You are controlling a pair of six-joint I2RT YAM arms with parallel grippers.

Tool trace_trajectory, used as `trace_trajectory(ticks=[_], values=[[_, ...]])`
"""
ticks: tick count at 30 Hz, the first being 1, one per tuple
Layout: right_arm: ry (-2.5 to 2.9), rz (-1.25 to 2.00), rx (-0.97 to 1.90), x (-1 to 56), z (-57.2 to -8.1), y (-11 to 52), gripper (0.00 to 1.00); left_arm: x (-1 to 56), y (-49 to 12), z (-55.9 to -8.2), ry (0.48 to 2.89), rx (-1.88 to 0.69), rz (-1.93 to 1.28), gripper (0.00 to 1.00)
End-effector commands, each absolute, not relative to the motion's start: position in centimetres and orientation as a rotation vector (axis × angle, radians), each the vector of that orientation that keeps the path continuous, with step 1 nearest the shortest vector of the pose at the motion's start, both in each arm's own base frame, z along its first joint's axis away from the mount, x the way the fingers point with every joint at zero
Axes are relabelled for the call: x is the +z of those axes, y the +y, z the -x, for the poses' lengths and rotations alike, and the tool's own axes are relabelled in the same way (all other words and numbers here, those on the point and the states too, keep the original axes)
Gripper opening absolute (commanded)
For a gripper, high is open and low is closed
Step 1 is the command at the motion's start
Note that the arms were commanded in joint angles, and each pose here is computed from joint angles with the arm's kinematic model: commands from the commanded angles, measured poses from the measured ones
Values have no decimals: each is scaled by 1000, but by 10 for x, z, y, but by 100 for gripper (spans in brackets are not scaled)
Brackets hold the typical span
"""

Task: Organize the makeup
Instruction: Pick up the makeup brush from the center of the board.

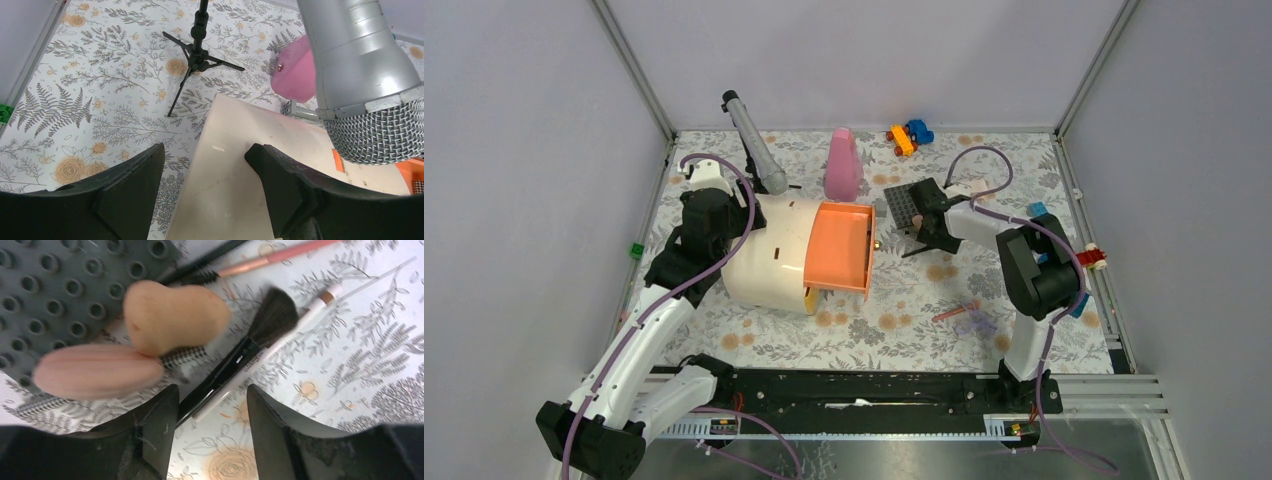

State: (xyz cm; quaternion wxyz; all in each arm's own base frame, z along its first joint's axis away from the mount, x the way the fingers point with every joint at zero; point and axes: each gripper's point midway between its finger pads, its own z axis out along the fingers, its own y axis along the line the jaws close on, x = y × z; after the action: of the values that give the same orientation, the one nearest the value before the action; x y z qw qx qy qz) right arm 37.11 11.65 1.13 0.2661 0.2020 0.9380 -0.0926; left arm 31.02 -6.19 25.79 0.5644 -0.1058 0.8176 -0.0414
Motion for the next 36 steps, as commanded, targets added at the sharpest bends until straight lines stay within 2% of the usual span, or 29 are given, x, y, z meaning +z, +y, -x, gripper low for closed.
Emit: trace_trajectory(ticks=[1,7,10,11,13,15,28,30,32,36], values=[[2540,-559,-296,16,-345,98,55,246,-64,-310,1957,-94,213,75],[2533,-553,-249,25,-329,94,39,246,-64,-310,1958,-94,213,75],[2536,-543,-219,29,-323,95,35,246,-65,-310,1958,-95,212,75],[2537,-538,-199,31,-322,97,36,245,-65,-310,1961,-94,211,75],[2542,-531,-169,34,-319,99,48,245,-65,-310,1961,-95,211,75],[2548,-524,-144,36,-315,101,54,245,-65,-310,1962,-97,209,75],[2655,-488,5,22,-289,123,52,245,-66,-310,1962,-101,207,75],[2672,-488,-8,15,-287,122,48,246,-66,-310,1960,-102,207,75],[2685,-484,-12,10,-287,124,38,246,-66,-310,1961,-104,206,75],[2688,-448,9,9,-289,130,7,246,-66,-310,1960,-103,207,75]])
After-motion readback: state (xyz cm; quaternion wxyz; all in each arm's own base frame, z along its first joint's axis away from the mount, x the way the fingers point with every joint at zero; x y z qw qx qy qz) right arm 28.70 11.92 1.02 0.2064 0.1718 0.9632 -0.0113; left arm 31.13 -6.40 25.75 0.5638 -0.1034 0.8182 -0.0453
